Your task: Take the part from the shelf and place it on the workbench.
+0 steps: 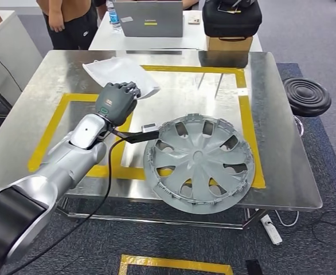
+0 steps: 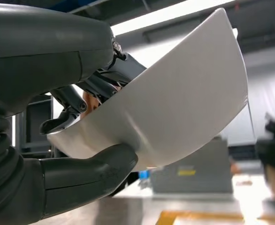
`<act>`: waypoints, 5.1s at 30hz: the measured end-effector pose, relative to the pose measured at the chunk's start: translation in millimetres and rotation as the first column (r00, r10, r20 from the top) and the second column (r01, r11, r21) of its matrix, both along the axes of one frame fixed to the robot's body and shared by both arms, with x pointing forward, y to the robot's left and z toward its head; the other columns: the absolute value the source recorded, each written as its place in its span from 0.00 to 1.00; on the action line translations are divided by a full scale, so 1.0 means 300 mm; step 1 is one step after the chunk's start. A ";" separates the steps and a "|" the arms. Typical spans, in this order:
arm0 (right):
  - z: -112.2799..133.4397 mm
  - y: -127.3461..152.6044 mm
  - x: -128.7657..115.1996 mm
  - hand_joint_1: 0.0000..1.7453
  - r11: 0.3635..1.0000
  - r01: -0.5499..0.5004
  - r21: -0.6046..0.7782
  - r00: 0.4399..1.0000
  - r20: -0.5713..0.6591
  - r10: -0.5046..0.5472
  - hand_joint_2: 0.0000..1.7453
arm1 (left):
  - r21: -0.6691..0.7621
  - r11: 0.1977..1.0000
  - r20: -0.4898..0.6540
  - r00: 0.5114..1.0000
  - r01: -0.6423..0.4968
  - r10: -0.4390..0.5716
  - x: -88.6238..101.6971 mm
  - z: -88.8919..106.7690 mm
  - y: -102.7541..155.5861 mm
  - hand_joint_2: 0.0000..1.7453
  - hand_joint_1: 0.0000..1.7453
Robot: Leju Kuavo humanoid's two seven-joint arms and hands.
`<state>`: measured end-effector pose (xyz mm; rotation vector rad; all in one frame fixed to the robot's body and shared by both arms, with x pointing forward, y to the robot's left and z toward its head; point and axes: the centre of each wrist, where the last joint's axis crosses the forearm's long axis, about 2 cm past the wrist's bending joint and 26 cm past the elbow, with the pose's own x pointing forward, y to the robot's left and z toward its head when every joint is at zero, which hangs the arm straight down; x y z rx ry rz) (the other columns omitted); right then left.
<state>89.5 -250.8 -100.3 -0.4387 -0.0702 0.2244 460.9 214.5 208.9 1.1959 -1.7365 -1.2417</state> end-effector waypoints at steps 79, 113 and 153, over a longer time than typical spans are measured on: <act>-0.011 0.011 -0.068 0.00 0.999 -0.031 -0.018 1.000 -0.004 0.031 0.00 | -0.750 -0.097 0.644 0.689 0.654 -0.332 -0.396 0.197 -0.297 1.00 0.00; -0.007 0.080 -0.100 0.00 0.993 0.116 0.007 0.992 -0.042 -0.116 0.00 | -0.832 -0.307 0.552 0.743 0.461 -0.379 -0.670 -0.020 -0.357 0.00 0.00; -0.007 0.068 -0.084 0.00 0.995 0.090 0.037 0.996 -0.008 -0.090 0.00 | -0.757 -0.620 0.652 0.292 0.204 -0.700 -0.739 -0.127 -0.401 1.00 0.00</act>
